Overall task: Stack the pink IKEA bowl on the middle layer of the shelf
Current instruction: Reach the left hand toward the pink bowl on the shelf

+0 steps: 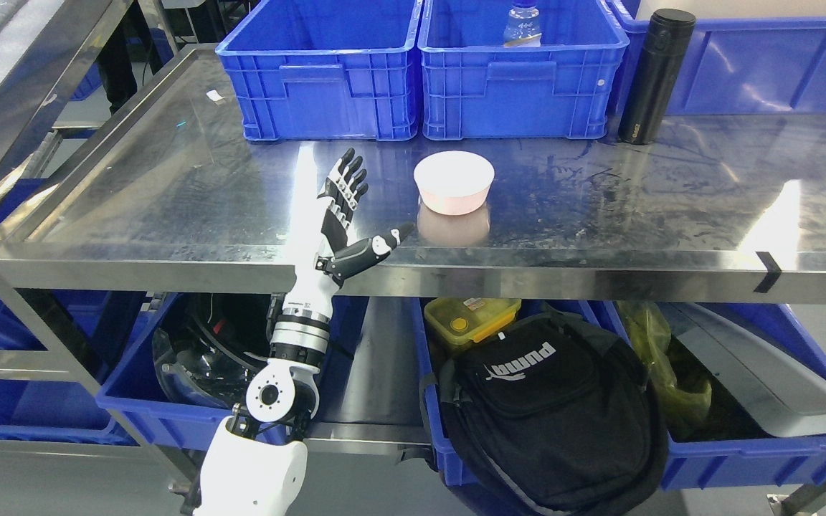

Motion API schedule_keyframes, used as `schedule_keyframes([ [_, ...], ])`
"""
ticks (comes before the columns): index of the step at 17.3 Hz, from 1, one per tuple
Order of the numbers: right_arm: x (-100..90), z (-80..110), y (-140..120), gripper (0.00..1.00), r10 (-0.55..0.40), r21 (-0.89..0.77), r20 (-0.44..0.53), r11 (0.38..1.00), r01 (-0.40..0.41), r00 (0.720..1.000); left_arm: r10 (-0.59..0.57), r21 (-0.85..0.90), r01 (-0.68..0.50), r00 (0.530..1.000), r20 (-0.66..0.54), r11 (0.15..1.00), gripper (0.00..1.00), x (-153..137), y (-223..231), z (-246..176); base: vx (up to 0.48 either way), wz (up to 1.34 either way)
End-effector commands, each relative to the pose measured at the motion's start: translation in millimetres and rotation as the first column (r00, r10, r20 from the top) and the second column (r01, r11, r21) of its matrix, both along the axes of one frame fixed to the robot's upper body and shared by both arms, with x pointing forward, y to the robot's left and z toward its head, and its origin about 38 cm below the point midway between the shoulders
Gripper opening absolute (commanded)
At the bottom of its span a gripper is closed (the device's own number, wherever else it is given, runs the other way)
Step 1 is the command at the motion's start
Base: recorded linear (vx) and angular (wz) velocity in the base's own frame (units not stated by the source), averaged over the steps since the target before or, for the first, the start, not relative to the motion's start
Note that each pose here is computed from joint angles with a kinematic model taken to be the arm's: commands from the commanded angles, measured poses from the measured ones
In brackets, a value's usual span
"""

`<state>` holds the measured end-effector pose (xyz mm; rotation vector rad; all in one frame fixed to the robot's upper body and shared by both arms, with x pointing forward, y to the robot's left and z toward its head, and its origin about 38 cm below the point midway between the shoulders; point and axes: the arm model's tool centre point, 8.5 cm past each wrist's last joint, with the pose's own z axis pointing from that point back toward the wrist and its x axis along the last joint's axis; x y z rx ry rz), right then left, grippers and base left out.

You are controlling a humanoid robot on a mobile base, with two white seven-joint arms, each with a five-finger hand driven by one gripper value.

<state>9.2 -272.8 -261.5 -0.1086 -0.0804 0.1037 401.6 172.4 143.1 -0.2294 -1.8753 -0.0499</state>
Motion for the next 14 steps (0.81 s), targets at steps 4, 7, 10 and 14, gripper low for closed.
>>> schedule_keyframes([
  [4, -8.0, 0.8, -11.0, 1.00, 0.000, -0.017, -0.005, 1.000, 0.000, 1.000, 0.015, 0.017, -0.016, 0.997, 0.079, 1.000, 1.00, 16.8, 11.1, 29.5, -0.004, 0.03],
  [7, -8.0, 0.8, -11.0, 1.00, 0.000, -0.017, -0.005, 1.000, 0.000, 1.000, -0.021, 0.281, -0.025, 0.987, 0.162, 0.959, 1.00, 32.7, 28.0, 53.1, 0.000, 0.00],
  [10, -8.0, 0.8, -11.0, 1.00, 0.000, -0.017, -0.005, 1.000, 0.000, 1.000, -0.141, 0.790, -0.039, 0.978, 0.157, 0.612, 1.00, 50.7, 19.4, 54.4, 0.000, 0.00],
  [14, -8.0, 0.8, -11.0, 1.00, 0.000, -0.017, -0.005, 1.000, 0.000, 1.000, -0.254, 0.989, 0.076, 0.966, -0.043, 0.123, 1.00, 72.4, 22.2, 83.2, 0.000, 0.00],
])
